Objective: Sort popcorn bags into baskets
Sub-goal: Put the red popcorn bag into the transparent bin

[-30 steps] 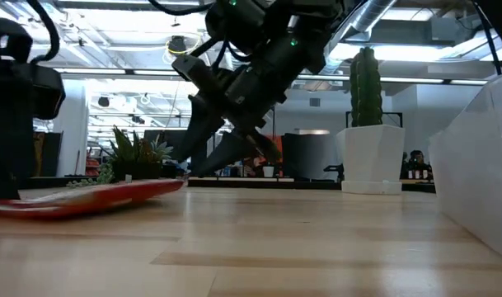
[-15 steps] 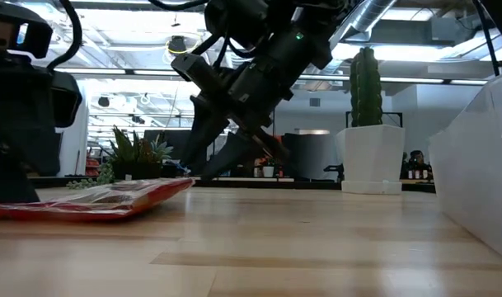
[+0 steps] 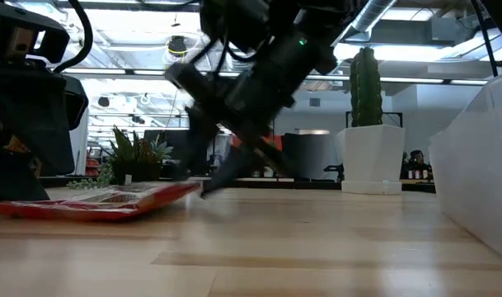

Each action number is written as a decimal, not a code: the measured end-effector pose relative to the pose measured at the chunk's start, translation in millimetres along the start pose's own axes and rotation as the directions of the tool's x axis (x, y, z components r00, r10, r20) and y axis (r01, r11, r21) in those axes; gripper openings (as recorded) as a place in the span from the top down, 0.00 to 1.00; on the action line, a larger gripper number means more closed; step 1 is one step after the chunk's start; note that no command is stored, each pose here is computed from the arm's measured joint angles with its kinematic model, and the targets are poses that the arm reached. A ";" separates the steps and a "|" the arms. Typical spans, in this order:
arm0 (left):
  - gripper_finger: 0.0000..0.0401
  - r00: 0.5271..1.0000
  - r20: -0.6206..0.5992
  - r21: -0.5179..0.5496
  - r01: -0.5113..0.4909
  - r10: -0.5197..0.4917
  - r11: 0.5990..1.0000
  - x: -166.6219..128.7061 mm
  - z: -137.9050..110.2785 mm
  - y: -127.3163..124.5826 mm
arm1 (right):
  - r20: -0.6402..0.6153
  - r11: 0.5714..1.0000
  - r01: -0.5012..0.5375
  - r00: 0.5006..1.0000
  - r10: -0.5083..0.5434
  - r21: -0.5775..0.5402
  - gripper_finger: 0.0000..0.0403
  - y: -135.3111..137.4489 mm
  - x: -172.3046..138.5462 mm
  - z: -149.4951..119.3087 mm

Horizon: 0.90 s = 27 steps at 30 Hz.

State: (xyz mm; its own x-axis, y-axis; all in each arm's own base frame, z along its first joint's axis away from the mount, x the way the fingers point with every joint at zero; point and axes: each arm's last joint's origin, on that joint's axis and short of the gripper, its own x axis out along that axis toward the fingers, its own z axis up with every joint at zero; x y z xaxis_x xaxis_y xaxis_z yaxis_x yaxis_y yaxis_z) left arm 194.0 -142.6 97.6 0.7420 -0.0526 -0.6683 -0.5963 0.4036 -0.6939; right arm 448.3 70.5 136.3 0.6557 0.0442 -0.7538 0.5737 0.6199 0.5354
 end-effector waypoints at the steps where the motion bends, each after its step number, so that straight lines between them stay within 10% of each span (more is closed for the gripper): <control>1: 0.47 1.000 0.003 -0.004 0.000 0.000 1.000 0.1 0.2 0.0 | 0.011 0.999 -0.031 0.999 0.031 0.015 0.49 2.5 4.1 -0.4; 11: 0.47 1.000 0.015 -0.019 0.013 -0.012 1.000 1.3 3.1 -1.4 | 0.034 0.983 -0.171 0.985 0.169 0.071 0.53 7.7 25.1 -7.2; 19: 0.47 0.999 -0.004 -0.011 0.038 -0.039 0.999 0.0 4.3 -4.8 | 0.007 0.979 -0.191 0.982 0.191 0.070 0.94 4.5 25.8 -1.6; 27: 0.47 0.983 -0.069 0.072 0.176 -0.171 0.982 -23.8 12.9 -25.1 | -0.047 0.968 -0.248 0.968 0.246 -0.036 0.95 5.7 -5.0 28.8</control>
State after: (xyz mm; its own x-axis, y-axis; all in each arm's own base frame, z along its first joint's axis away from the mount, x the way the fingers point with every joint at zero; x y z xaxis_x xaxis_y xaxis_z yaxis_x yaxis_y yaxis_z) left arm 195.3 -139.7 134.4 0.8102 -0.1841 -0.5566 -0.4327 0.4528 -0.7796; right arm 462.4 51.3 154.1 0.7528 0.2326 -0.6158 0.3752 0.6170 0.6918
